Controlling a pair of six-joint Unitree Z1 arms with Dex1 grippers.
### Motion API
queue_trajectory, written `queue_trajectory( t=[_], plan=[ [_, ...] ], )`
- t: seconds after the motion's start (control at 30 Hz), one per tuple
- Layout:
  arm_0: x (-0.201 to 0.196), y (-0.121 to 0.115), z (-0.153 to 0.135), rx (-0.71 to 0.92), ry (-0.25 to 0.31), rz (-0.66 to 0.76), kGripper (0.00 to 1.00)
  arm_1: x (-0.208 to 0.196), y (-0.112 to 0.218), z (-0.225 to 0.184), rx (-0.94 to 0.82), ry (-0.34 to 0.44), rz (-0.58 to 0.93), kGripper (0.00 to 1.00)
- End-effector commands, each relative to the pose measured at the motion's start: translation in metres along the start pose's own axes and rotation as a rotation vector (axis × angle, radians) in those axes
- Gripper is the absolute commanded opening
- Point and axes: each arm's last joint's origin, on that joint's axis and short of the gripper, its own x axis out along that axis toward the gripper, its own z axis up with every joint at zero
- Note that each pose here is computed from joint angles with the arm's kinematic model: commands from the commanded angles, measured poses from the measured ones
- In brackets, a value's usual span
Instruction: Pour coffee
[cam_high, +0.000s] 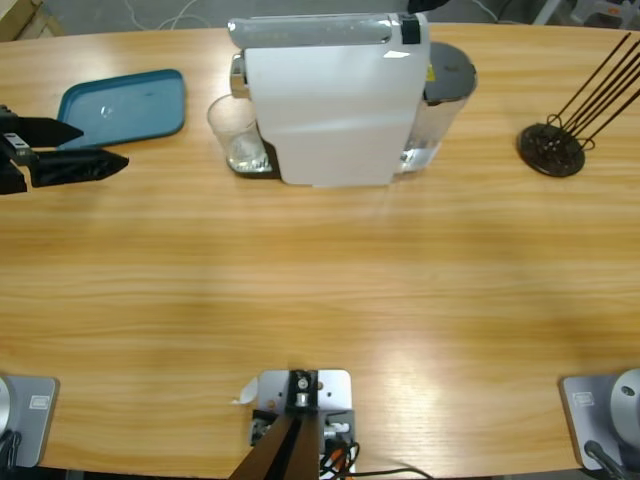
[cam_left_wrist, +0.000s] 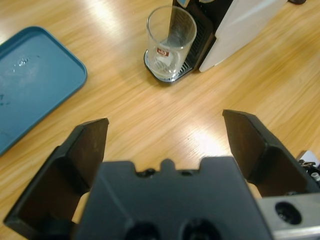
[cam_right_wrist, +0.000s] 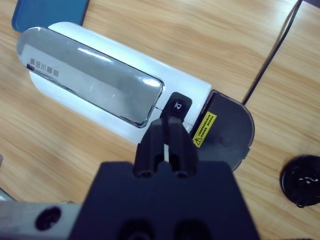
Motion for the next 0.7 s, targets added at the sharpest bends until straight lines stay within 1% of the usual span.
queue_trajectory(
  t=[0.03, 0.53, 0.7],
  plan=[
    [0.003, -0.002, -0.014, -0.006, 0.041, 0.002, 0.996, 0.024, -0.002, 0.003, -0.002, 0.053, -0.017, 0.000],
    [0.007, -0.001, -0.016, -0.010, 0.061, 0.002, 0.996, 0.033, -0.005, 0.010, -0.021, 0.048, -0.063, 0.000],
    [0.006, -0.001, -0.017, -0.009, 0.058, 0.002, 0.996, 0.034, -0.007, 0.007, -0.021, 0.057, -0.075, 0.000]
  ],
)
